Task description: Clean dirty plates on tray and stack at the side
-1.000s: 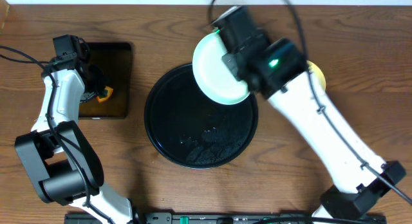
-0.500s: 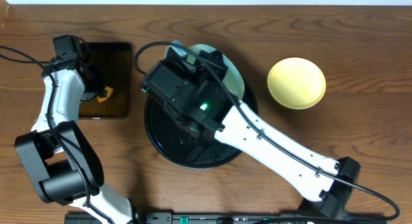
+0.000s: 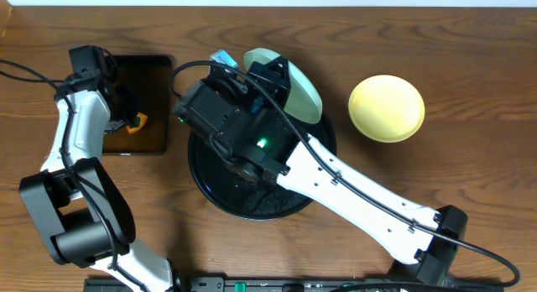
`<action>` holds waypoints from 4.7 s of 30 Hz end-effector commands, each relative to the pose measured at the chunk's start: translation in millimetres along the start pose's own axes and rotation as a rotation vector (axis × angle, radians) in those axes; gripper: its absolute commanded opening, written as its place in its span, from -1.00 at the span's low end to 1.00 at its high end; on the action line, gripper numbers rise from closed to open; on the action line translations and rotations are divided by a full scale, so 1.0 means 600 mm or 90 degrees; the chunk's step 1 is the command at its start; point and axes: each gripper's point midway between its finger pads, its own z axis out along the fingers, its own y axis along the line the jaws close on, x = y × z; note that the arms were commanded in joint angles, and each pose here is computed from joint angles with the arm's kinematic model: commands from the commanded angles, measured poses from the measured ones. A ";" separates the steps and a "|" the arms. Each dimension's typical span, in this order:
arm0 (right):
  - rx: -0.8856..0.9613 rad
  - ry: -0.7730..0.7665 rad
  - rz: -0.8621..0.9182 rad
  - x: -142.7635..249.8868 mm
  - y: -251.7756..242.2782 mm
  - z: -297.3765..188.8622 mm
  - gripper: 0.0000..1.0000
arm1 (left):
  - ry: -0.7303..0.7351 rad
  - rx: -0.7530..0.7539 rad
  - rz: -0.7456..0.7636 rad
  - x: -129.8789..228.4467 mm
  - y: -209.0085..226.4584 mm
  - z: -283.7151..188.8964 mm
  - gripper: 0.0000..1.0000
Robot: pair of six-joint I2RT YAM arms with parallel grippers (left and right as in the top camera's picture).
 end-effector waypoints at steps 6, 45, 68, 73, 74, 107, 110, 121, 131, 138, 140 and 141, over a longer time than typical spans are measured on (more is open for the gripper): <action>-0.214 -0.020 0.178 -0.005 0.084 0.016 -0.98 | 0.002 -0.006 0.008 0.003 0.007 -0.002 -0.85; -0.463 0.612 0.882 0.535 0.274 0.356 -0.40 | 0.029 -0.018 0.009 0.016 0.012 0.024 -0.85; -0.920 0.349 0.777 0.260 0.305 0.215 -0.05 | -0.074 0.027 0.015 -0.053 -0.020 0.053 -0.82; -0.927 0.308 0.714 0.209 0.325 0.183 -0.02 | -0.065 0.023 0.022 -0.048 -0.019 0.086 0.03; -0.932 0.296 0.704 0.197 0.327 0.176 -0.05 | -0.065 0.023 0.022 -0.048 -0.019 0.086 0.18; -0.661 0.248 0.621 0.371 0.057 -0.098 0.98 | -0.068 0.135 0.029 0.038 -0.019 -0.250 0.65; -0.666 0.266 0.613 0.393 0.057 -0.120 0.99 | -0.068 0.135 0.029 0.038 -0.019 -0.250 0.65; -0.671 0.322 0.623 0.414 0.066 -0.137 0.99 | -0.068 0.135 0.029 0.038 -0.019 -0.250 0.67; -0.671 0.324 0.623 0.415 0.066 -0.137 0.98 | -0.068 0.135 0.029 0.038 -0.019 -0.250 0.67; -0.654 0.327 0.621 0.420 0.064 -0.132 0.98 | -0.068 0.135 0.029 0.038 -0.019 -0.250 0.67; -0.628 0.302 0.635 0.414 0.053 -0.118 0.99 | -0.068 0.135 0.029 0.038 -0.019 -0.250 0.67; -0.612 0.286 0.644 0.411 0.046 -0.110 0.98 | -0.068 0.135 0.029 0.038 -0.019 -0.250 0.67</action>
